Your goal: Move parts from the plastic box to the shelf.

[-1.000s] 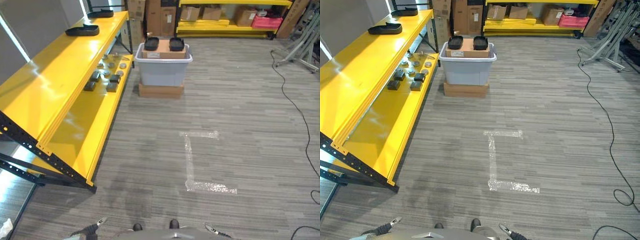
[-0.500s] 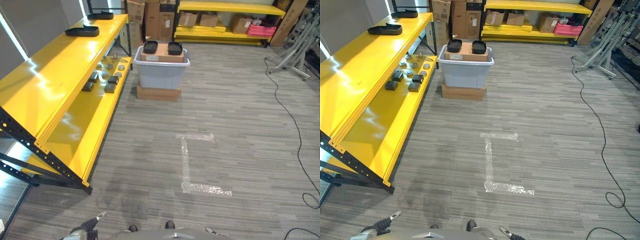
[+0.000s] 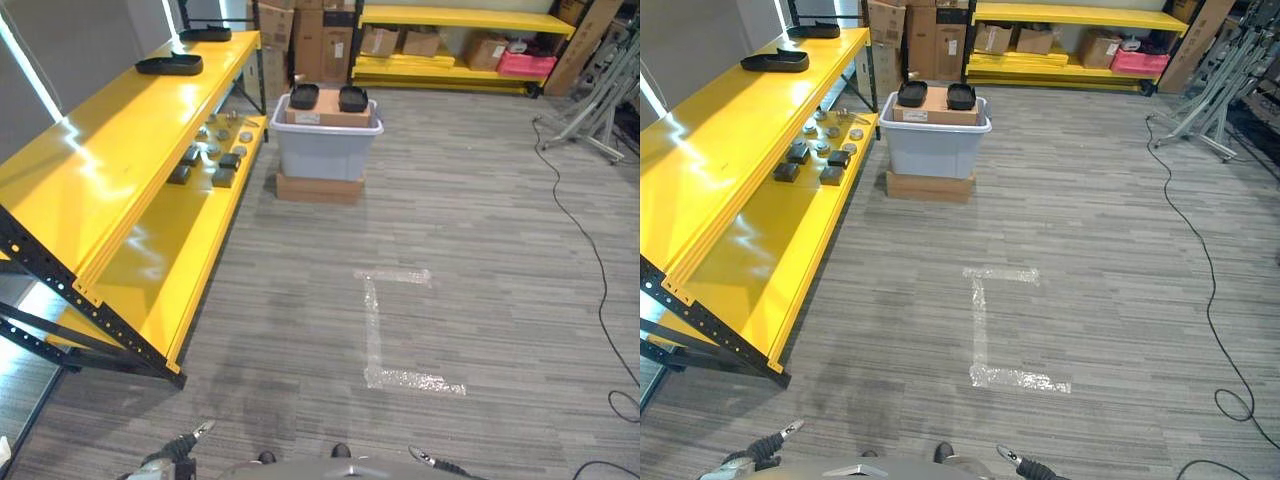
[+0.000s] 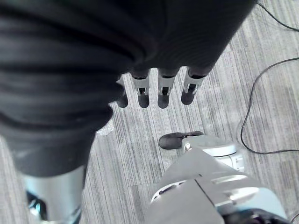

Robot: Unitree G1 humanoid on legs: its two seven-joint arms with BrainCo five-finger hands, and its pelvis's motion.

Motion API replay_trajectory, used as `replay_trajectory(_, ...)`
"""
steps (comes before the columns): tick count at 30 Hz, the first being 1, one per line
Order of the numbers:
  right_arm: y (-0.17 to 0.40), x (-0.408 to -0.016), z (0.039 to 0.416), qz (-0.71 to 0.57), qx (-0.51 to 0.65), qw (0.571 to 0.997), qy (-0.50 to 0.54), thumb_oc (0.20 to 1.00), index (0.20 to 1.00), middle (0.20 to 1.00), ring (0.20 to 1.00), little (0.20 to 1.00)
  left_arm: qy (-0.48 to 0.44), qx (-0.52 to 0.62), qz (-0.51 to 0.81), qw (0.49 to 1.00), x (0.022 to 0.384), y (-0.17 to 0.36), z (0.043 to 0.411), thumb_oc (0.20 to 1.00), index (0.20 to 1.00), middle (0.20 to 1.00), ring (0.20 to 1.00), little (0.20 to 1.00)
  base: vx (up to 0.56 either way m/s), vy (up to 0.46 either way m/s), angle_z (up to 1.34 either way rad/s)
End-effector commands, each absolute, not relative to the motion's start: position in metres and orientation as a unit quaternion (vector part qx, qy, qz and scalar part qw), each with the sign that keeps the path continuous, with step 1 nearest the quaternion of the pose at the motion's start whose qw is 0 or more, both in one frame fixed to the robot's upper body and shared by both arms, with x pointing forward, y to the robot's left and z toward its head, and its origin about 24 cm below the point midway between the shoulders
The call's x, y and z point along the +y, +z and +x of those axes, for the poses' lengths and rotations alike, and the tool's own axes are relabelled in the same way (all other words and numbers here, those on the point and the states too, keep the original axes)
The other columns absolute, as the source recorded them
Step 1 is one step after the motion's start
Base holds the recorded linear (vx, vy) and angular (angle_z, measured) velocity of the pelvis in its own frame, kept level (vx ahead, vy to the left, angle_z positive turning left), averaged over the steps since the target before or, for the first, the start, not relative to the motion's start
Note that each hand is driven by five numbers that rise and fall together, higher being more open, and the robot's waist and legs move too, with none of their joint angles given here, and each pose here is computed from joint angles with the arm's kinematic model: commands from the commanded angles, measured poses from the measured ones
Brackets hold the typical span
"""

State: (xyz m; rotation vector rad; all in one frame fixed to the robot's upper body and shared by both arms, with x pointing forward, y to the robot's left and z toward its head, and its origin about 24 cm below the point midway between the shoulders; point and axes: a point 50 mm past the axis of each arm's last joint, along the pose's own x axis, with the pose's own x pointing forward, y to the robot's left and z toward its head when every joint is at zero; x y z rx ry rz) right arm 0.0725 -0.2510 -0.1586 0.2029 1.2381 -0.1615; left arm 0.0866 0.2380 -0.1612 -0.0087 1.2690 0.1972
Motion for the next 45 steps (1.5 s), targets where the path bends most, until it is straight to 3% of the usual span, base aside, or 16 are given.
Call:
replay_trajectory(1,-0.156,-0.245,0.095,0.07,0.565,0.822,-0.038,1.0,1.0,1.0,1.0,1.0,0.066,0.584,0.01,0.809,0.235,-0.159,0.104,1.0,1.0,1.0,1.0,1.0,0.02,0.043,0.0)
replay_trajectory(4,-0.155,-0.244,0.1,0.07,0.559,0.825,-0.032,1.0,1.0,1.0,1.0,1.0,0.063,0.577,0.003,0.814,0.234,-0.158,0.109,1.0,1.0,1.0,1.0,1.0,0.01,0.046,-0.02)
replay_trajectory(15,-0.161,-0.229,0.087,0.114,0.616,0.779,0.0,1.0,1.0,1.0,1.0,1.0,0.052,0.585,0.016,0.809,0.236,-0.157,0.11,1.0,1.0,1.0,1.0,1.0,0.03,0.098,-0.01)
replay_trajectory(21,-0.16,-0.229,0.096,0.104,0.6,0.793,-0.015,1.0,1.0,1.0,1.0,1.0,0.054,0.582,0.025,0.811,0.24,-0.154,0.116,1.0,1.0,1.0,1.0,1.0,0.0,0.121,-0.1)
replay_trajectory(35,-0.166,-0.23,0.065,0.101,0.637,0.764,-0.024,1.0,1.0,1.0,1.0,1.0,0.052,0.571,0.027,0.819,0.235,-0.156,0.115,1.0,1.0,1.0,1.0,1.0,0.25,-0.124,-0.02)
replay_trajectory(45,-0.151,-0.253,0.107,0.064,0.563,0.822,-0.045,1.0,1.0,1.0,1.0,1.0,0.04,0.554,-0.009,0.831,0.216,-0.157,0.122,1.0,1.0,1.0,1.0,1.0,0.3,-0.202,-0.07)
